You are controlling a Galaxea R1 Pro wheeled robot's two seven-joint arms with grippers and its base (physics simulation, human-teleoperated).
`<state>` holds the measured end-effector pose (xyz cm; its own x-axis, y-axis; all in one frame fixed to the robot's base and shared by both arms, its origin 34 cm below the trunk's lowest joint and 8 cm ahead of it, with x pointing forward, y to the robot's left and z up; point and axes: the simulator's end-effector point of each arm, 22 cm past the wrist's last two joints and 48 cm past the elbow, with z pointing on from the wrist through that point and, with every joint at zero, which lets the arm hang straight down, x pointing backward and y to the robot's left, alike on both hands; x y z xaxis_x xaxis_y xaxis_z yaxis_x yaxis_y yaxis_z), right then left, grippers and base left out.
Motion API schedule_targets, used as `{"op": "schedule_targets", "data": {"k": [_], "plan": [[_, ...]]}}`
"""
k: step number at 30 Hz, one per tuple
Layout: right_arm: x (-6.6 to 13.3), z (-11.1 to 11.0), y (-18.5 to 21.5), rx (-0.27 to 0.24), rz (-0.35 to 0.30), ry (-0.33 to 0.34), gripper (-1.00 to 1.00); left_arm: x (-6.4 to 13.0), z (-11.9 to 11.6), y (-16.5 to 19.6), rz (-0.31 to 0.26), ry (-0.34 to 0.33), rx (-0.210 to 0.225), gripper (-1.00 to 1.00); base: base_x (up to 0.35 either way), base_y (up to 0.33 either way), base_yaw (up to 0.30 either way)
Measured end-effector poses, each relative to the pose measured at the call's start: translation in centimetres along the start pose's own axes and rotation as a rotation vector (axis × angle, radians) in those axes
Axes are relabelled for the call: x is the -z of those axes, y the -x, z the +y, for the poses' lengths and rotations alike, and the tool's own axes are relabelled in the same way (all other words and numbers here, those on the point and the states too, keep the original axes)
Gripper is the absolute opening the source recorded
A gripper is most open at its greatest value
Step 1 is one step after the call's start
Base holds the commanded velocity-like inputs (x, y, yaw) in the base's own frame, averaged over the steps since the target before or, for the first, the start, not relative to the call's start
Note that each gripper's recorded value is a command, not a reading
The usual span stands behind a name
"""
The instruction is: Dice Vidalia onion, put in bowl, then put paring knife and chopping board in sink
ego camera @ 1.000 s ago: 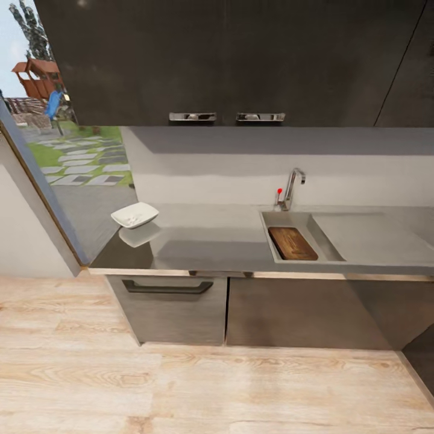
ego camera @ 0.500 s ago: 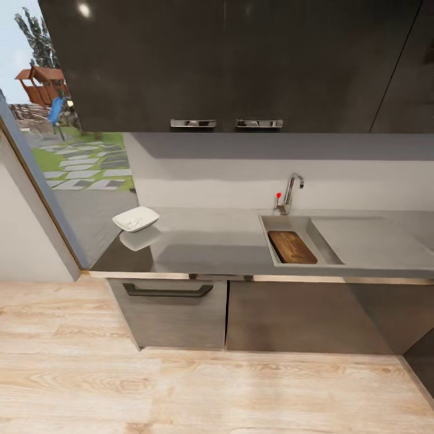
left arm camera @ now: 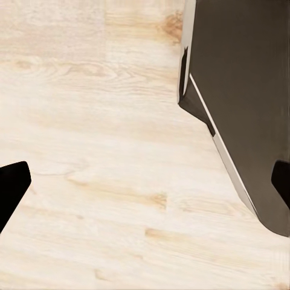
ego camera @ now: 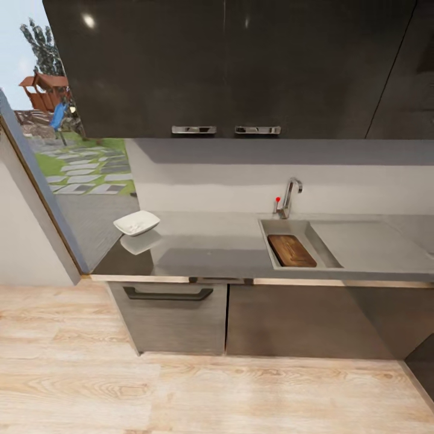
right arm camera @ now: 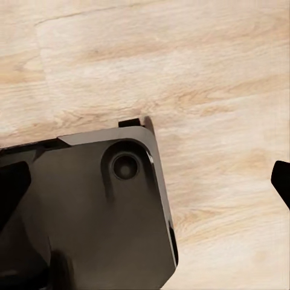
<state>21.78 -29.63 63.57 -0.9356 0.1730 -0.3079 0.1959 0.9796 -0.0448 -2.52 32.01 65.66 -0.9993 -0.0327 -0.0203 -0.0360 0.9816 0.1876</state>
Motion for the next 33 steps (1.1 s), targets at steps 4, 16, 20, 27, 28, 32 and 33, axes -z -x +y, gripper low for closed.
{"op": "schedule_targets", "data": {"k": [4, 16, 20, 27, 28, 32, 33], "plan": [[0.0, 0.2, 0.2, 0.0, -0.007, 0.004, 1.0, -0.1, 0.0, 0.2, -0.006, 0.0, 0.001, 1.0, 0.0, 0.0, 0.0], [0.0, 0.6, 1.0, -0.001, -0.026, 0.013, 1.0, -0.3, -0.1, 0.9, -0.025, -0.001, 0.005, 1.0, 0.0, 0.0, 0.0], [0.0, 0.7, 1.2, -0.002, -0.033, 0.014, 1.0, -0.4, -0.1, 1.1, -0.031, -0.001, 0.006, 1.0, 0.0, 0.0, 0.0], [0.0, 0.6, 1.7, -0.003, -0.045, 0.014, 1.0, -0.6, -0.2, 1.5, -0.042, -0.001, 0.008, 1.0, 0.0, 0.0, 0.0], [0.0, 0.6, 1.8, -0.004, -0.047, 0.014, 1.0, -0.6, -0.2, 1.5, -0.044, -0.001, 0.008, 1.0, 0.0, 0.0, 0.0], [0.0, 0.5, 2.1, -0.005, -0.054, 0.013, 1.0, -0.7, -0.2, 1.8, -0.05, -0.002, 0.01, 1.0, 0.0, 0.0, 0.0], [0.0, 0.5, 2.1, -0.005, -0.056, 0.013, 1.0, -0.7, -0.2, 1.8, -0.052, -0.002, 0.01, 1.0, 0.0, 0.0, 0.0]]}}
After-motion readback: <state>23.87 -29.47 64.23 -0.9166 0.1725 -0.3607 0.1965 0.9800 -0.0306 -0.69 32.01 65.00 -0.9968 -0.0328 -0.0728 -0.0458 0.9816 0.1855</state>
